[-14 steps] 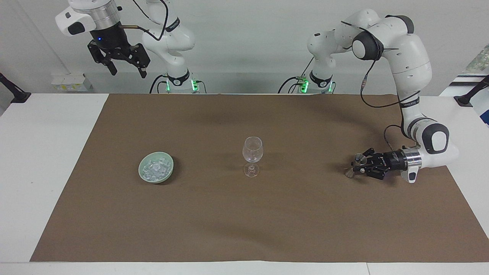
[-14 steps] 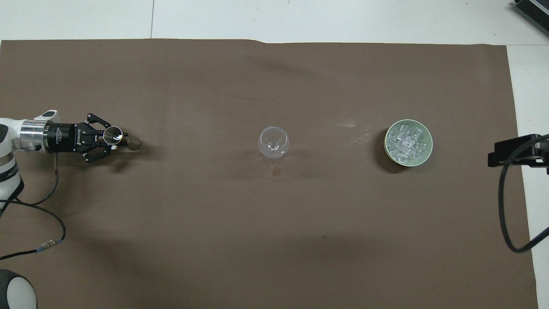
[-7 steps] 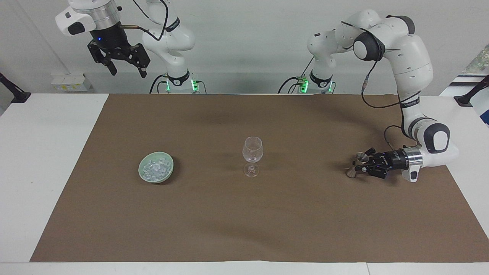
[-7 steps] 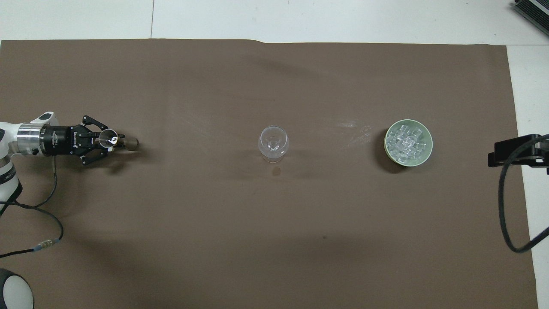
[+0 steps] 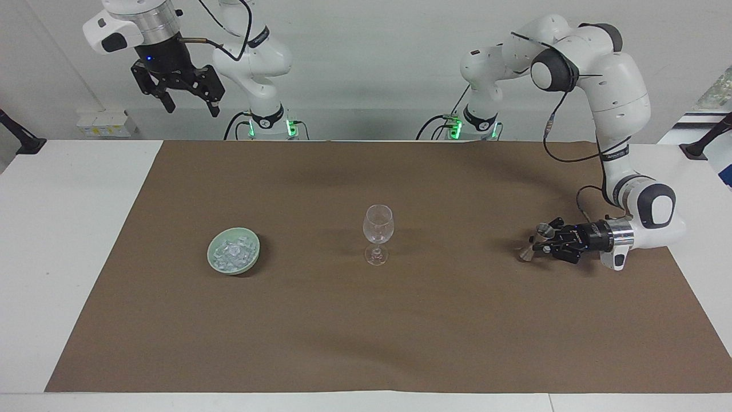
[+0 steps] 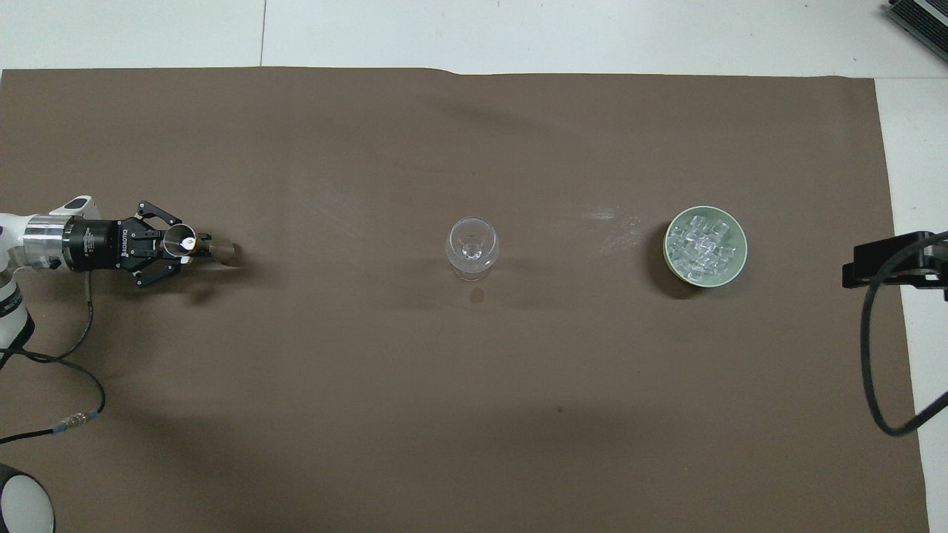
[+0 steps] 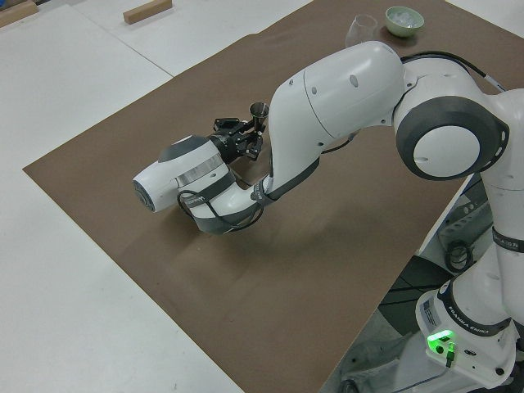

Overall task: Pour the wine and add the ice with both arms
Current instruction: 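Close the left gripper around the small silver cup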

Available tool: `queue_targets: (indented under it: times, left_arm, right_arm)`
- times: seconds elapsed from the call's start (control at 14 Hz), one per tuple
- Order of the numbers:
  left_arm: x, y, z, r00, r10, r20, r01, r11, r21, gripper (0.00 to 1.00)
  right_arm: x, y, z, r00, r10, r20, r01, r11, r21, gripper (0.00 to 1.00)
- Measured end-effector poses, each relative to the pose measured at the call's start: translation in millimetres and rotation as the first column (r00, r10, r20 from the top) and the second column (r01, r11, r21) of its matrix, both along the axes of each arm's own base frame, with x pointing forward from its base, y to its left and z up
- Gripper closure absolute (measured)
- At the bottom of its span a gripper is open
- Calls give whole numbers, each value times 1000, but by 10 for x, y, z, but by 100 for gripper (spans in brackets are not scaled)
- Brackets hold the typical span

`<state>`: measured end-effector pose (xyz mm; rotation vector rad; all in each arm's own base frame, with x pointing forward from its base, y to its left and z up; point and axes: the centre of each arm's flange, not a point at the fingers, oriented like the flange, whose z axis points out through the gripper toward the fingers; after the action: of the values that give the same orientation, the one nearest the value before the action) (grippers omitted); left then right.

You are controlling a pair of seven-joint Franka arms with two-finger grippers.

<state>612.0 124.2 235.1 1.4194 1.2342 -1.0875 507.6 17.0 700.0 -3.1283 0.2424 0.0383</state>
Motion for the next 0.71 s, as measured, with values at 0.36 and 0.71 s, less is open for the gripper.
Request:
queue_targets:
  times: [0.36,0.71]
  left_arm:
    - [88,-23,339,1000,-1,9,1,1000,9,76]
    - [180,-123,805,999,3,-35,-2,1000,29,76]
  right_arm:
    - [0,0,0,1000,0,0,0,1000,0,0]
    - [0,0,0,1000,0,0,0,1000,0,0]
